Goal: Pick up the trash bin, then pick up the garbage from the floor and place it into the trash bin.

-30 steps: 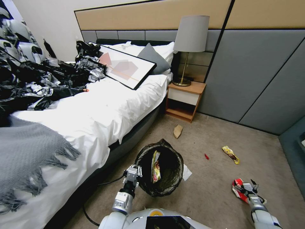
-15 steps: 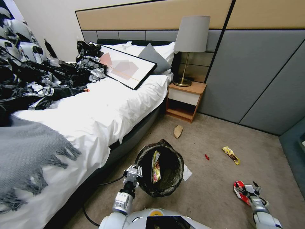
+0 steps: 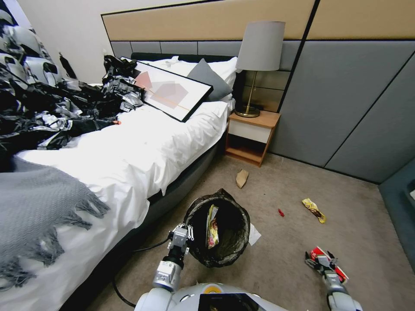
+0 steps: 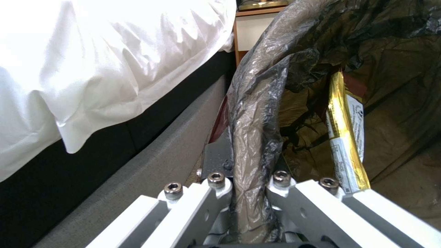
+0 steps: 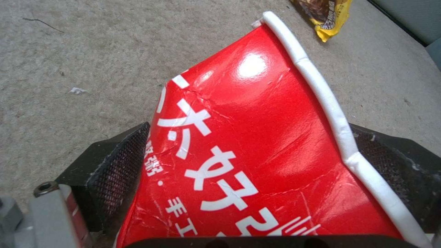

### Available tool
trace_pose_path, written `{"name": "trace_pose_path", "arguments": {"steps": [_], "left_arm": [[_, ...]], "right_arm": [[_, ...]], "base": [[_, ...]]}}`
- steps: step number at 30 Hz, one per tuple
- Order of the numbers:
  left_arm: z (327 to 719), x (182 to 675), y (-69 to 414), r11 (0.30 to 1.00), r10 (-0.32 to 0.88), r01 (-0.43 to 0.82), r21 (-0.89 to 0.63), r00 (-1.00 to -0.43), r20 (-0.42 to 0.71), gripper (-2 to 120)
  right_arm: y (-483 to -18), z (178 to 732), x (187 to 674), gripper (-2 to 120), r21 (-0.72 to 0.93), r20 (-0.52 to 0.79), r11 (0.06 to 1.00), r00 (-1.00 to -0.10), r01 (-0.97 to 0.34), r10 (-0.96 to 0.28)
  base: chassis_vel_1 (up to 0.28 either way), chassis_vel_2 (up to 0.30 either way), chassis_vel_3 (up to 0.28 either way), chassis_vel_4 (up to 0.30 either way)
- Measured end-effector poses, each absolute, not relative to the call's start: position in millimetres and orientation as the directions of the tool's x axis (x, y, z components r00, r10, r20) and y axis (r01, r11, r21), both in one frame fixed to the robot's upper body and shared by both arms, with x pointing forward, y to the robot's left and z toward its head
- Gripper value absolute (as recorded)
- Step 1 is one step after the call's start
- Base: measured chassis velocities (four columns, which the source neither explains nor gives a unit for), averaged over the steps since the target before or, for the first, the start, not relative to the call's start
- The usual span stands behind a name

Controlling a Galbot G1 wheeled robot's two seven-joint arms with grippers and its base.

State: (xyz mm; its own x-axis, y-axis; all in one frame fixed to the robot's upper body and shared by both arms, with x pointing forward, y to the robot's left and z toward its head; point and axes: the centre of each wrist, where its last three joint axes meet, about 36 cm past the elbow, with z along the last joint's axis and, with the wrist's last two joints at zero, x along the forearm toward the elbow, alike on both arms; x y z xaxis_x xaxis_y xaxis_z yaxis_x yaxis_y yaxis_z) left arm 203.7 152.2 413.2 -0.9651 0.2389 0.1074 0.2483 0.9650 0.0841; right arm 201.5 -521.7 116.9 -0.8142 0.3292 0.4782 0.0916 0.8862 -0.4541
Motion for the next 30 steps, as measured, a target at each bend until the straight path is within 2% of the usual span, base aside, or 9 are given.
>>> {"name": "trace_pose_path", "arguments": {"steps": [9, 14, 17, 18, 20, 21, 25, 28, 30], "left_arm": [[413, 204, 153, 0.966, 0.237, 0.246, 0.083, -0.966, 0.104, 1], [413, 204, 152, 0.965, 0.240, 0.248, 0.081, -0.965, 0.105, 1], [413, 204, 153, 0.965, 0.238, 0.247, 0.084, -0.966, 0.106, 1], [413, 204, 153, 0.965, 0.238, 0.247, 0.084, -0.966, 0.106, 1], [413, 204, 153, 0.965, 0.239, 0.248, 0.084, -0.965, 0.106, 1], [413, 204, 153, 0.965, 0.239, 0.248, 0.084, -0.965, 0.106, 1], [413, 204, 152, 0.964, 0.241, 0.251, 0.084, -0.965, 0.106, 1], [413, 204, 152, 0.964, 0.242, 0.251, 0.085, -0.964, 0.107, 1], [413, 204, 152, 0.964, 0.241, 0.251, 0.085, -0.965, 0.107, 1]], "right_arm": [[-529, 117, 200, 96, -0.452, 0.478, 0.888, -0.818, 0.083, 0.320], [-528, 117, 199, 86, -0.449, 0.475, 0.890, -0.822, 0.080, 0.314], [-525, 116, 198, 74, -0.447, 0.471, 0.891, -0.827, 0.077, 0.308], [-525, 116, 198, 74, -0.447, 0.471, 0.891, -0.827, 0.077, 0.308], [-521, 115, 198, 59, -0.442, 0.466, 0.894, -0.831, 0.076, 0.302], [-521, 115, 198, 59, -0.442, 0.466, 0.894, -0.831, 0.076, 0.302], [-516, 112, 197, 45, -0.435, 0.463, 0.897, -0.836, 0.077, 0.296], [-513, 111, 197, 30, -0.432, 0.460, 0.899, -0.840, 0.073, 0.290], [-513, 112, 197, 28, -0.432, 0.459, 0.899, -0.841, 0.072, 0.288]], "base": [[0.000, 0.000, 0.000, 0.000], [0.000, 0.000, 0.000, 0.000], [0.000, 0.000, 0.000, 0.000], [0.000, 0.000, 0.000, 0.000], [0.000, 0.000, 0.000, 0.000], [0.000, 0.000, 0.000, 0.000], [0.000, 0.000, 0.000, 0.000], [0.000, 0.000, 0.000, 0.000], [0.000, 0.000, 0.000, 0.000]]}}
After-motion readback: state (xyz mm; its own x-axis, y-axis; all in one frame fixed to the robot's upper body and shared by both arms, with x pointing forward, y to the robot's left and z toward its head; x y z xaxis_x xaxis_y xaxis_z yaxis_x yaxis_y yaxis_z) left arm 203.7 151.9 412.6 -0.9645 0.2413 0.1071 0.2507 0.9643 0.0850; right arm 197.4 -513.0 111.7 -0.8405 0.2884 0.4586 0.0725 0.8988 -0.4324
